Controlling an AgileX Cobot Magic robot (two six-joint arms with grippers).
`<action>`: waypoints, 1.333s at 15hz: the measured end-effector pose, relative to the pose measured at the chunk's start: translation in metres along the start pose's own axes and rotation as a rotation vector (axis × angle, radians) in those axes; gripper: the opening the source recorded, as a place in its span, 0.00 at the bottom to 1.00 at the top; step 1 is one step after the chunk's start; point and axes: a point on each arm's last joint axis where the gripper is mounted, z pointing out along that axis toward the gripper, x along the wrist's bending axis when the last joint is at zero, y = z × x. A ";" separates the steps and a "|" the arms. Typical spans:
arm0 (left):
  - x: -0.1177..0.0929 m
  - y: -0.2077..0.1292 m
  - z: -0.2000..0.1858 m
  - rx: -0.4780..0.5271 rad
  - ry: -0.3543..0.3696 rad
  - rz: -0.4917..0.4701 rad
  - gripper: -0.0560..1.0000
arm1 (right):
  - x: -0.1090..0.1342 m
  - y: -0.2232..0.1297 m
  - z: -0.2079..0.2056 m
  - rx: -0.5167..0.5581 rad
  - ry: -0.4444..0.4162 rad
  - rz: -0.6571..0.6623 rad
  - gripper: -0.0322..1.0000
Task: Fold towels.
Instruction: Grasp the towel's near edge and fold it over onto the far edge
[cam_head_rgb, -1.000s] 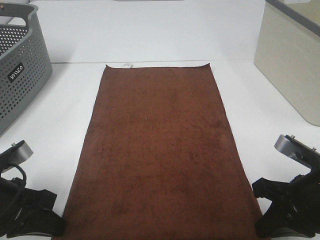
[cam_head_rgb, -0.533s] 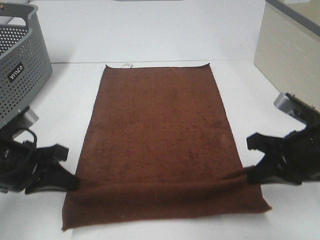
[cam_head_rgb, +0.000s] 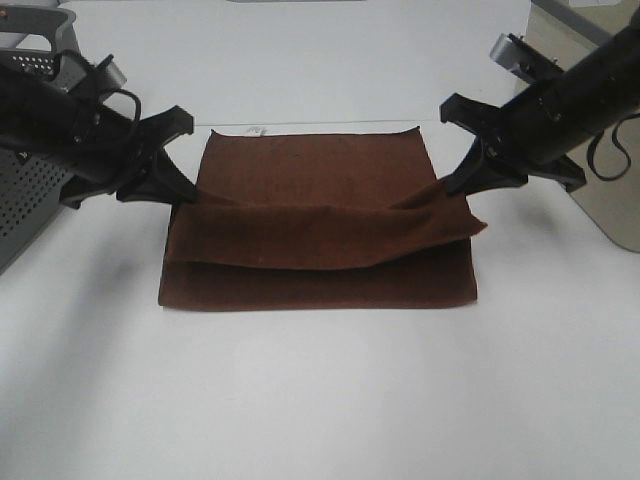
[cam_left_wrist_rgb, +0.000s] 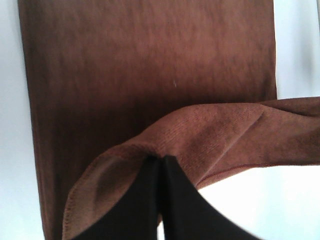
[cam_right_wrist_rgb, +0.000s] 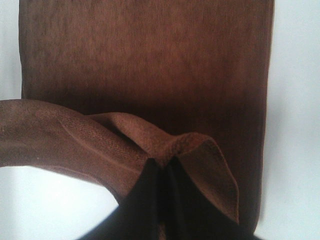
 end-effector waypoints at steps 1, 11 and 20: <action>-0.001 0.025 0.006 -0.032 0.017 0.006 0.05 | 0.001 0.027 0.007 -0.006 -0.018 -0.004 0.03; 0.030 0.145 0.059 -0.318 0.013 -0.005 0.05 | -0.011 0.159 0.052 -0.233 -0.137 -0.101 0.03; 0.058 0.161 0.106 -0.373 0.055 0.131 0.61 | -0.042 0.169 0.109 -0.291 -0.153 -0.073 0.61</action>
